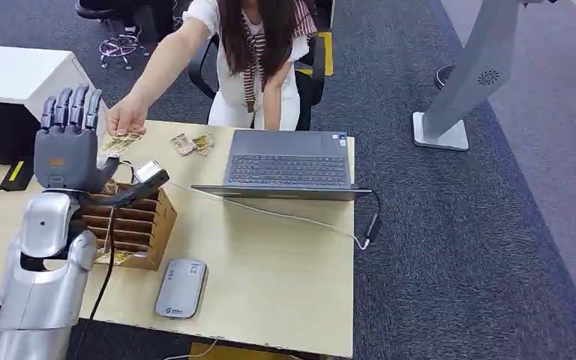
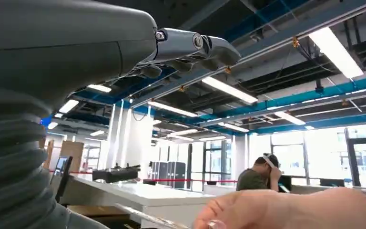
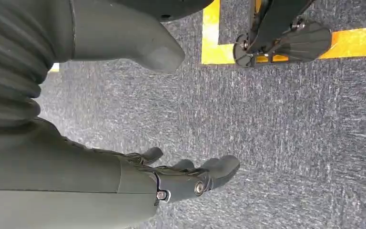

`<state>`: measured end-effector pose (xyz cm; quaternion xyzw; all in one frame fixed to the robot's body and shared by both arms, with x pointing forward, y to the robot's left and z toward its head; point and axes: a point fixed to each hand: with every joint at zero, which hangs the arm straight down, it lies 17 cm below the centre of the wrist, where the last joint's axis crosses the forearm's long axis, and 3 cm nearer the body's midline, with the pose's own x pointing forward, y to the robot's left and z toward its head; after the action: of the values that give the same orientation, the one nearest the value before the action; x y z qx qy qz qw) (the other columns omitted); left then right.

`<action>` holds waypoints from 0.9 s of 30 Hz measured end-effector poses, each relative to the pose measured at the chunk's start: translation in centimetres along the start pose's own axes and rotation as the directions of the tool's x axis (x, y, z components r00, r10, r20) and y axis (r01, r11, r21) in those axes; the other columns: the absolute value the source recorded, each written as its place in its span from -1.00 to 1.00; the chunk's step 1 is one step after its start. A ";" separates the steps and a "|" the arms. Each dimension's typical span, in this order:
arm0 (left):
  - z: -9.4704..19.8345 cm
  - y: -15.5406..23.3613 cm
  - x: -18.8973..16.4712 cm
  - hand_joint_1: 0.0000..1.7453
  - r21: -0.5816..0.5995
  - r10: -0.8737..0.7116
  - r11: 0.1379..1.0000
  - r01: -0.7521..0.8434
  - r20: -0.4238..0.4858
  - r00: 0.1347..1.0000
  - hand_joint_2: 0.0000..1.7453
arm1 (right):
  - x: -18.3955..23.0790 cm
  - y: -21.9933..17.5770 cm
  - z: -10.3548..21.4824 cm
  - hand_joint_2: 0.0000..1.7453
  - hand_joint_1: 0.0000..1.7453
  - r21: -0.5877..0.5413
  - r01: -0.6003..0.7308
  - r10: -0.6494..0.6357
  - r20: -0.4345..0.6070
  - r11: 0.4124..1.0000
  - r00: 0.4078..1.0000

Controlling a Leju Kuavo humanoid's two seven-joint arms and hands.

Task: Pass the card to the sensor for recognition and then transmit it.

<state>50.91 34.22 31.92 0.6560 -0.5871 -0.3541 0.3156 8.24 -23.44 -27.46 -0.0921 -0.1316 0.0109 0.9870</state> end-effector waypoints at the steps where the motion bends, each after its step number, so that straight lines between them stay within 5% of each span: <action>1: 0.0 -0.2 0.4 -1.00 -0.005 0.003 1.000 -0.003 0.004 1.000 1.00 | 0.0 0.0 0.0 1.00 -1.00 0.001 -0.004 0.004 0.001 1.000 1.000; 19: 0.6 -2.1 2.7 -1.00 -0.055 0.025 0.998 -0.024 0.021 0.999 1.00 | 0.0 0.1 0.0 1.00 -1.00 0.002 -0.010 0.010 0.001 1.000 1.000; 20: 0.6 -2.2 2.7 1.00 -0.056 0.025 0.998 -0.024 0.022 0.999 1.00 | 0.0 0.1 0.0 1.00 -1.00 0.002 -0.011 0.011 0.002 1.000 1.000; 27: 0.9 -3.0 3.0 1.00 -0.081 0.028 0.996 -0.026 0.019 0.999 1.00 | 0.0 0.2 0.1 1.00 -1.00 0.006 -0.016 0.016 0.004 1.000 1.000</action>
<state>52.01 31.54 28.70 0.6311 -0.5841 -0.3800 0.3408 8.21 -23.21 -27.46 -0.0900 -0.1325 0.0192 0.9869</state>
